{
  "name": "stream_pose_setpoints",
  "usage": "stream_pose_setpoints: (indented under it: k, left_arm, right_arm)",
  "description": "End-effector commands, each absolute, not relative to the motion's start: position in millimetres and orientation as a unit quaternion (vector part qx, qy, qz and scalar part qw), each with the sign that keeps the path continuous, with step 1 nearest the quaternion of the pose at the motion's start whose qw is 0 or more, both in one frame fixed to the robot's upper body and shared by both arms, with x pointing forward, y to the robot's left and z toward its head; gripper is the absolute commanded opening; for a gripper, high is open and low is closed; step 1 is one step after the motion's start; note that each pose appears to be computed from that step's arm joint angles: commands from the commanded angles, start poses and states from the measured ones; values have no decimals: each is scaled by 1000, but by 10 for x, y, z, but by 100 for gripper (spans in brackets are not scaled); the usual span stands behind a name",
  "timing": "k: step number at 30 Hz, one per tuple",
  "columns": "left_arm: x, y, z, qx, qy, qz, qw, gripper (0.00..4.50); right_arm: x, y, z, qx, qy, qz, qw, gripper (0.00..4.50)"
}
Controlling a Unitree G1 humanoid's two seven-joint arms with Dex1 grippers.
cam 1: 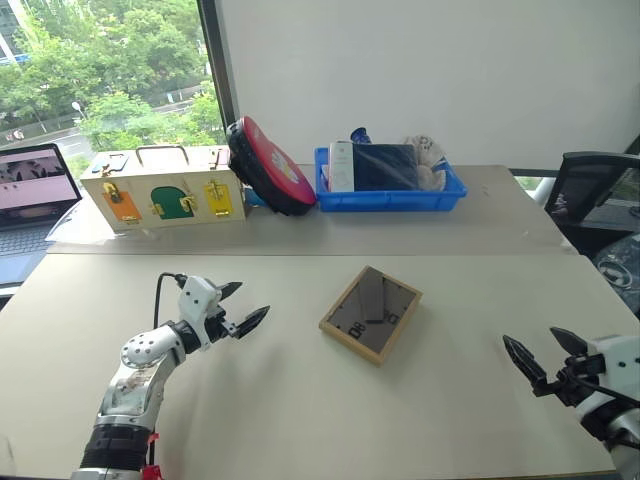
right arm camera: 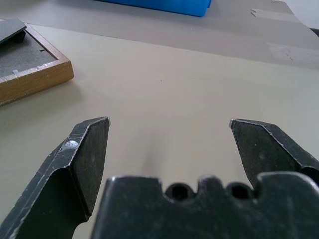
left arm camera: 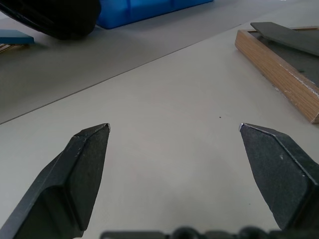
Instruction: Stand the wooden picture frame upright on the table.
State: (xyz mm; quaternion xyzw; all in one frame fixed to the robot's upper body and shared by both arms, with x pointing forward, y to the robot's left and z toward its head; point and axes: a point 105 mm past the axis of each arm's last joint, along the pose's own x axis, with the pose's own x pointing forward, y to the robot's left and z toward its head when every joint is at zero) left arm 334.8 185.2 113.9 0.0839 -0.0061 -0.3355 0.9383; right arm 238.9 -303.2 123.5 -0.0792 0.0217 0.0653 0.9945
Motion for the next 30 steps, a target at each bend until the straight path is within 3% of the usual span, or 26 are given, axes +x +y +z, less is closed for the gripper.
stream_pose_setpoints:
  k: [1, 7, 15, 24, 30]
  left_arm:
    - [3359, 1850, 1316, 82, -28, -350, 933, 450]
    - [3213, 1754, 1886, 31, -45, -493, 868, 450]
    - [2977, 1638, 2087, 63, -9, -605, 793, 450]
    - [2935, 1525, 2064, 54, -8, -631, 774, 450]
    - [2886, 1428, 2026, 57, -4, -650, 758, 450]
  right_arm:
    - [2420, -2998, 1497, -93, -19, 86, 992, 447]
    - [2459, -2701, 1916, -111, 14, 250, 962, 447]
    - [2392, -2221, 2121, -161, 56, 377, 911, 447]
    - [2430, -1969, 2030, -158, 71, 392, 903, 447]
    - [2587, -2014, 1848, -158, 88, 356, 917, 447]
